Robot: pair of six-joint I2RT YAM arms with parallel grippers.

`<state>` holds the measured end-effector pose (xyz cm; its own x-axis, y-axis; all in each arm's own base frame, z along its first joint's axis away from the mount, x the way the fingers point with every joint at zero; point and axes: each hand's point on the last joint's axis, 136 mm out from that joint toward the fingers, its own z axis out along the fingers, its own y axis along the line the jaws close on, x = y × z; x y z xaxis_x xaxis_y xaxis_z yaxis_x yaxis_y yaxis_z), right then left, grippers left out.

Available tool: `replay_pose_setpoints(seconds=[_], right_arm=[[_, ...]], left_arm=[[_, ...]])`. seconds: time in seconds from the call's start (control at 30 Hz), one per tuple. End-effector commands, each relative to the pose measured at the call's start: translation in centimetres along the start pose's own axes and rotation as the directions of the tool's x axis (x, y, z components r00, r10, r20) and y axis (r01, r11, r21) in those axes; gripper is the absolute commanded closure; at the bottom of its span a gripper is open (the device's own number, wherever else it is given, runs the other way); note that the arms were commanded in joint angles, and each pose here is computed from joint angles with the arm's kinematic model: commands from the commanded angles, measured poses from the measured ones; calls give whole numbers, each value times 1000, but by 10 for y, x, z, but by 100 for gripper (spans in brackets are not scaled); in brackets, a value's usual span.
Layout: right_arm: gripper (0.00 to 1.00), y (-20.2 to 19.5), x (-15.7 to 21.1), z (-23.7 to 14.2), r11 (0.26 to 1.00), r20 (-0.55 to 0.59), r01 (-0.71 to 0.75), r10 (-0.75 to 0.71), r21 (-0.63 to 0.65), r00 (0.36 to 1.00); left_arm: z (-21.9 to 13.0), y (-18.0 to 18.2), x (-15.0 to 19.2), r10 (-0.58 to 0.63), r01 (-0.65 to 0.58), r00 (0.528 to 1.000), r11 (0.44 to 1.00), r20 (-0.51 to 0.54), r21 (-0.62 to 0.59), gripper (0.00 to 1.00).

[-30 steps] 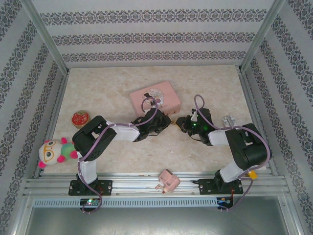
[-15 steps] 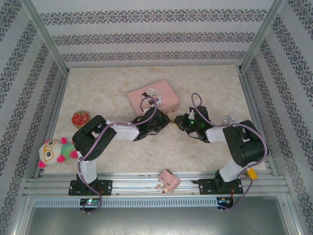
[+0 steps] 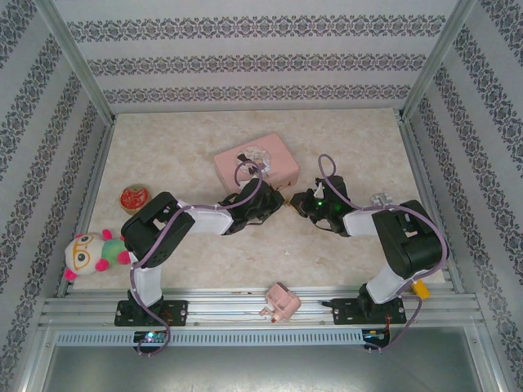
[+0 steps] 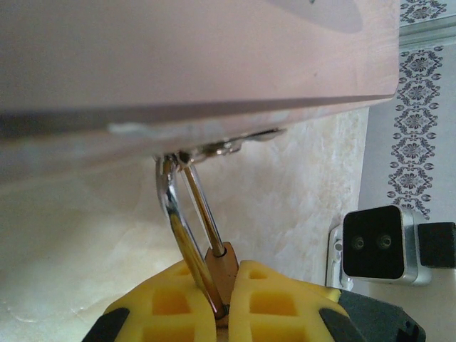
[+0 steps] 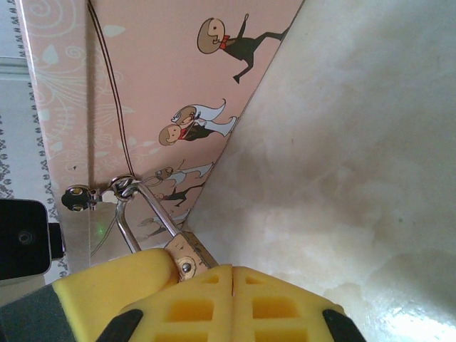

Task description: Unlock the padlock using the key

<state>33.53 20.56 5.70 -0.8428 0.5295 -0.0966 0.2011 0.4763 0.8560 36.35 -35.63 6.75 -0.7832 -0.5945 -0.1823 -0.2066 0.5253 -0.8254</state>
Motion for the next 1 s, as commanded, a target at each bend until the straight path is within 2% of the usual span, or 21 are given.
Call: replay_pose_setpoints(seconds=[0.0,0.27,0.57,0.97], right_arm=[[93,79,-6,2,959,6,166,-169,-228,986],[85,79,-4,6,958,-8,178,-185,-224,983],[72,46,5,-10,978,-10,164,-167,-132,986],[71,40,9,-14,979,-13,170,-173,-109,985]], left_arm=[[6,19,61,-111,101,963,994,-246,-52,100],[3,19,59,-103,95,967,994,-234,-46,100],[-2,30,48,-142,135,976,989,-166,-56,100],[-2,26,49,-137,131,976,990,-171,-46,100]])
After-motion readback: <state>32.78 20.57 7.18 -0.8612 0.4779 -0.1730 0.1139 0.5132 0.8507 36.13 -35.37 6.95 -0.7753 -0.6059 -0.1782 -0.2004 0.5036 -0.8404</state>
